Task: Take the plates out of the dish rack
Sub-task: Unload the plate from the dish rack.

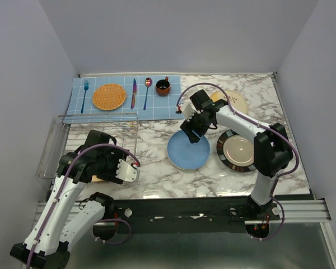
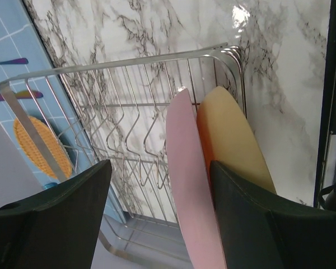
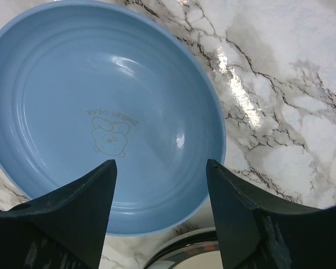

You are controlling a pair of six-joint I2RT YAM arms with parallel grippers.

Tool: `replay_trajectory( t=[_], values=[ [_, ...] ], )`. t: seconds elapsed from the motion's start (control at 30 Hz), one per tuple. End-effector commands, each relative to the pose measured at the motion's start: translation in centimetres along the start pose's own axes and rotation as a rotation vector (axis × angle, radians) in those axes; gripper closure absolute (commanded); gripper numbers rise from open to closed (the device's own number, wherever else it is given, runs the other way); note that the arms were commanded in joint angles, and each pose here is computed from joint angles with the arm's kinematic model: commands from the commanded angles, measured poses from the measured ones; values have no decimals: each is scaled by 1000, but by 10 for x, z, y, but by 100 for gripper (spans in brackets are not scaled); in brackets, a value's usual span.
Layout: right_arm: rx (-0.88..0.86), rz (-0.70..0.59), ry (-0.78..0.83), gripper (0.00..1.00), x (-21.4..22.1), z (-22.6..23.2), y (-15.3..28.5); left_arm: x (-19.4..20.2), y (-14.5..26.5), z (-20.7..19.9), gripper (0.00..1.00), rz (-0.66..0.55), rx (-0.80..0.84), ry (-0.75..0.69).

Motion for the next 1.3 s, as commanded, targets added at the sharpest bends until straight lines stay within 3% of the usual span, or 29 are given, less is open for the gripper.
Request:
replay_trajectory(
  t=[0.0,0.23,0.4,0.6,0.83,0.97,1.27],
  values=[
    [-3,17,4,27,3,1,-7,15,4,-49,21,120,229,47],
    [-4,26,2,27,6,2,-8,24,-5,-56,29,171,199,39],
    [-2,33,3,27,8,2,-9,26,-10,-56,41,177,160,32],
    [-1,35,2,27,7,1,-9,31,-14,-56,67,208,134,56],
    [2,52,0,27,10,0,-14,32,-11,-49,74,219,70,51],
    [3,58,3,27,11,0,-15,32,-5,-39,100,236,16,46],
    [4,62,0,27,12,-1,-17,27,15,-10,100,228,-150,63]
  ],
)
Point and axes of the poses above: each gripper's point midway between its finger pads, its own y axis back along the fingers, its own z axis along the line the jaws close on, x = y × z, the point moved 5 cm from there along y, back along the fingers, and after that the axes turned 7 degrees about -y, right-handed, at the moved point
